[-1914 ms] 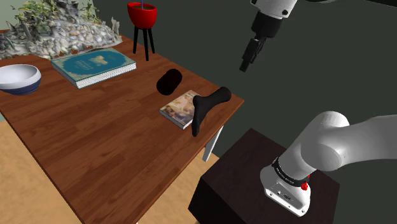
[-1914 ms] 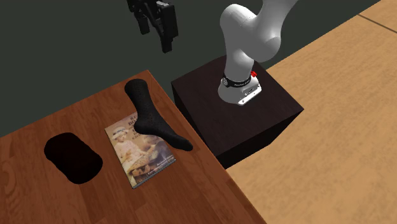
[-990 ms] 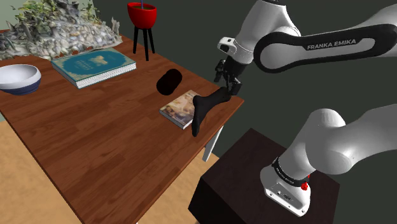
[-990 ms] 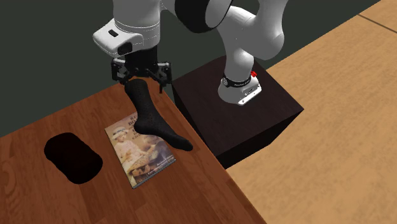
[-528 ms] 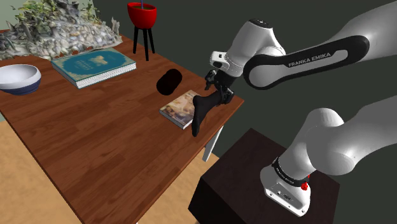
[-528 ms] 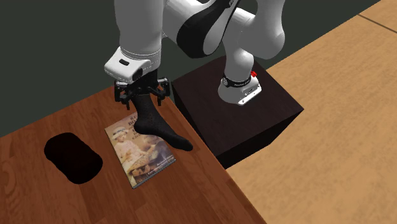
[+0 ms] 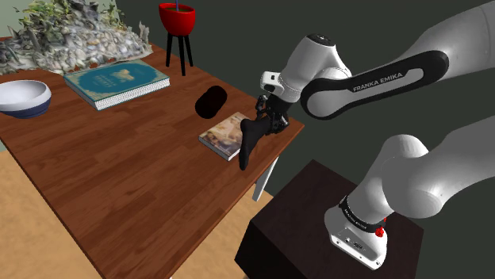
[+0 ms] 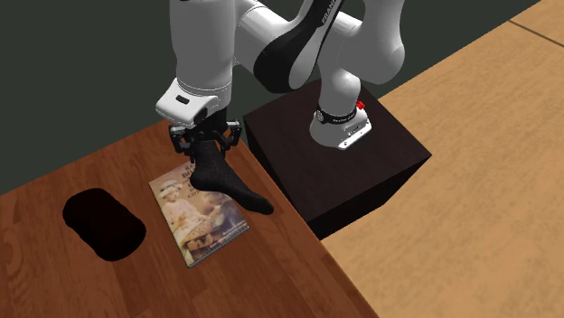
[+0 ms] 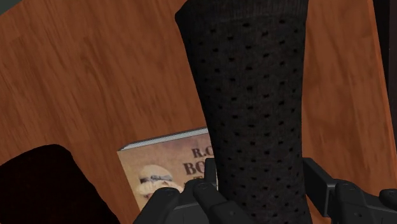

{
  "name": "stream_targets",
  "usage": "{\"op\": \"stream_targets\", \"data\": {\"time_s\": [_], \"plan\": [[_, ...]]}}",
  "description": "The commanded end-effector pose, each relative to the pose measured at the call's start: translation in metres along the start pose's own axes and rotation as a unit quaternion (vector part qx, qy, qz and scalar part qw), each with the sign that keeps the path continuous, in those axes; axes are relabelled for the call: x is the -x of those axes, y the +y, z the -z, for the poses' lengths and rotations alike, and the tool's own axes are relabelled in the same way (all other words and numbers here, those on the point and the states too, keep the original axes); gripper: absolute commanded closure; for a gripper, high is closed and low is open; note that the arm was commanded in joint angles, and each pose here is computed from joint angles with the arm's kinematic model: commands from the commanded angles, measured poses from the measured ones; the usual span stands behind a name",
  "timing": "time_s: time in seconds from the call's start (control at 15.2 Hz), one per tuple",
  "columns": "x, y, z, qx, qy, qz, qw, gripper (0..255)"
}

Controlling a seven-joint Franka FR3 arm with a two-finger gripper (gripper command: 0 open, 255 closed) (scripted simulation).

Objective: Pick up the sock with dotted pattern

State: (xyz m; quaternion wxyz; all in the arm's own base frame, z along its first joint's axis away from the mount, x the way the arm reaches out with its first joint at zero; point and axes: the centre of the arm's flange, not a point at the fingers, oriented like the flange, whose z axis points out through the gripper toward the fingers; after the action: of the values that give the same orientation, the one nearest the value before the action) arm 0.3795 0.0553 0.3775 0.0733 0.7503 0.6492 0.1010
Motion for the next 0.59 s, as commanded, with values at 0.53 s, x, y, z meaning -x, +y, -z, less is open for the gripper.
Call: {"op": "stream_targets", "data": {"time_s": [0.53], "plan": [[0.000, 0.002, 0.009, 0.000, 0.000, 0.000, 1.0000, 255]]}}
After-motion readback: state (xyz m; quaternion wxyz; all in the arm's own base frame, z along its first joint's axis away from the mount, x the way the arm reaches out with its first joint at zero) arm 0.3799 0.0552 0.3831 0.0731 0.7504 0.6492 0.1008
